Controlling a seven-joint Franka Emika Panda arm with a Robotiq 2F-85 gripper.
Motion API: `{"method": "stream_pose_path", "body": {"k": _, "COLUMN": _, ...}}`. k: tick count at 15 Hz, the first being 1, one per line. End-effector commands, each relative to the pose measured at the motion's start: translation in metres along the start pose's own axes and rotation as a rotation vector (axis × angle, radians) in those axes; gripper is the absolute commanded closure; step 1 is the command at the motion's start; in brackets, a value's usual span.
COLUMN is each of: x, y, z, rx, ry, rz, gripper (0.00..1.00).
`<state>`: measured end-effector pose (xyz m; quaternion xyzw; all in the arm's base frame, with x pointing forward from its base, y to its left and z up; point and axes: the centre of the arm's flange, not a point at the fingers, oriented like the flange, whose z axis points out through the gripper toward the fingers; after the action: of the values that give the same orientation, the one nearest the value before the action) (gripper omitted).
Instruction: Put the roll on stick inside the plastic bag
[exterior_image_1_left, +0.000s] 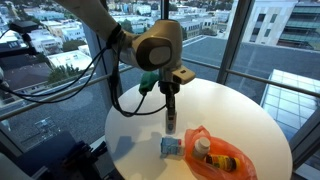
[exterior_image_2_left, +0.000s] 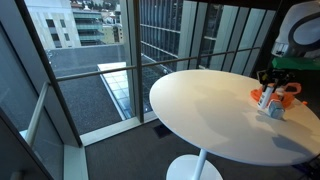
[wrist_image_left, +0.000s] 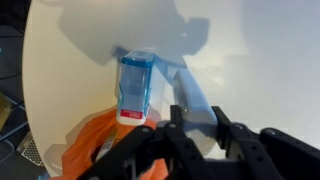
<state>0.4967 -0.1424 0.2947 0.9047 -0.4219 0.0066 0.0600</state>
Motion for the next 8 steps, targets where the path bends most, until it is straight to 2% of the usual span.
{"method": "stream_pose_path", "body": {"k": 1, "x": 0.019, "y": 0.005, "z": -0.043, "rx": 0.037, "ry": 0.041, "rz": 0.041, "gripper": 0.89}}
{"method": "stream_pose_path", "body": {"k": 8, "x": 0.062, "y": 0.03, "z": -0.094, "rx": 0.101, "ry": 0.136, "rz": 0.148, "gripper": 0.89}}
